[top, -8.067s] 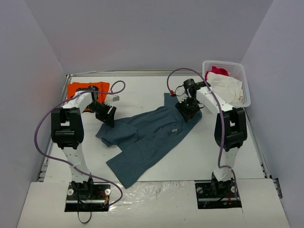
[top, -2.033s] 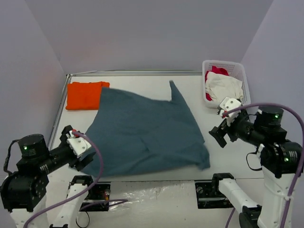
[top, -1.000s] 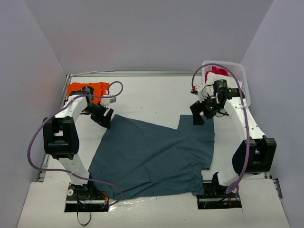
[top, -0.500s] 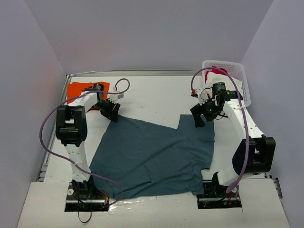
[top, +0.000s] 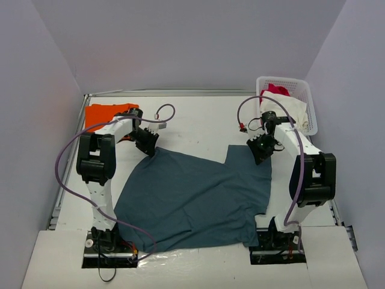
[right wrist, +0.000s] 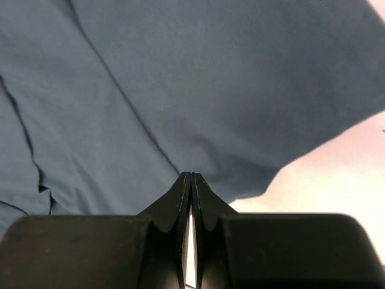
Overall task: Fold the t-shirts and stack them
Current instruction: Flatten out the tshirt
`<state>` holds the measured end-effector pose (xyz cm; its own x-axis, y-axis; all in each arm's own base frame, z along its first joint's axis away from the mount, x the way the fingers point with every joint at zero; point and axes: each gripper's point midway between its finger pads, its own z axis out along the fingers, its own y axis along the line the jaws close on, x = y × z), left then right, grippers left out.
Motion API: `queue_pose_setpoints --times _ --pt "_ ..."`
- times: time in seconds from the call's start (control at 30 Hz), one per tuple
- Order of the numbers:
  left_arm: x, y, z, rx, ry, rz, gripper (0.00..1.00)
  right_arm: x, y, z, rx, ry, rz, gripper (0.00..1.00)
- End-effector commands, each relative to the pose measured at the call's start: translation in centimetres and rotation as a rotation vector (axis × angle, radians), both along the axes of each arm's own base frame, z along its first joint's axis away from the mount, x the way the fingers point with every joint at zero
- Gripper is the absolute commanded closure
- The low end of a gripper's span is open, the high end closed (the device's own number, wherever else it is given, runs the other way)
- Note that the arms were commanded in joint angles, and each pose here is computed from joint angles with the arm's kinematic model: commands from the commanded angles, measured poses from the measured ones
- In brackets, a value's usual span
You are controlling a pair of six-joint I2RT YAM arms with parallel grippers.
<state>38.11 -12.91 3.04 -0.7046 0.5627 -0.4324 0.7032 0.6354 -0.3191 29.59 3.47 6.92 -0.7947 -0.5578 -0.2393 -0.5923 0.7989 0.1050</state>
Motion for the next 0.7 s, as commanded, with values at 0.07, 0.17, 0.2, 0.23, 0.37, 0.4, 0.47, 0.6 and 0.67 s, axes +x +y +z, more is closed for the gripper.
queue_pose_setpoints --times 0.07,0.17,0.2,0.23,0.37,0.4,0.47,0.6,0.67 --pt "-0.7 2.0 -2.3 0.111 0.047 0.047 0.97 -0.1 -0.4 -1.9 -0.036 0.068 0.01 1.0" --pt "-0.9 2.2 -2.7 0.122 0.055 0.054 0.98 0.5 -0.3 -3.1 -0.041 0.099 0.015 1.0" --pt "-0.9 2.2 -2.8 0.122 0.056 0.056 0.98 0.5 -0.3 -3.8 -0.041 0.121 0.017 1.0" --pt "-0.8 2.2 -2.8 0.125 0.05 0.061 0.98 0.6 -0.2 -4.0 -0.043 0.126 0.017 1.0" --pt "-0.2 3.0 -3.2 0.171 0.025 0.104 0.98 1.5 0.3 -5.0 -0.043 0.142 0.026 1.0" --pt "-0.3 3.2 -3.4 0.18 0.023 0.112 0.97 1.5 0.5 -5.6 -0.044 0.157 0.031 1.0" --pt "0.2 3.4 -3.3 0.187 0.005 0.136 0.98 2.4 0.7 -5.7 -0.045 0.151 0.028 1.0" --pt "1.3 5.0 -3.4 0.255 -0.04 0.204 0.98 3.9 1.6 -6.9 -0.049 0.162 0.036 1.0" --pt "2.0 5.6 -3.6 0.281 -0.063 0.238 0.98 5.2 1.9 -7.2 -0.053 0.152 0.028 1.0"
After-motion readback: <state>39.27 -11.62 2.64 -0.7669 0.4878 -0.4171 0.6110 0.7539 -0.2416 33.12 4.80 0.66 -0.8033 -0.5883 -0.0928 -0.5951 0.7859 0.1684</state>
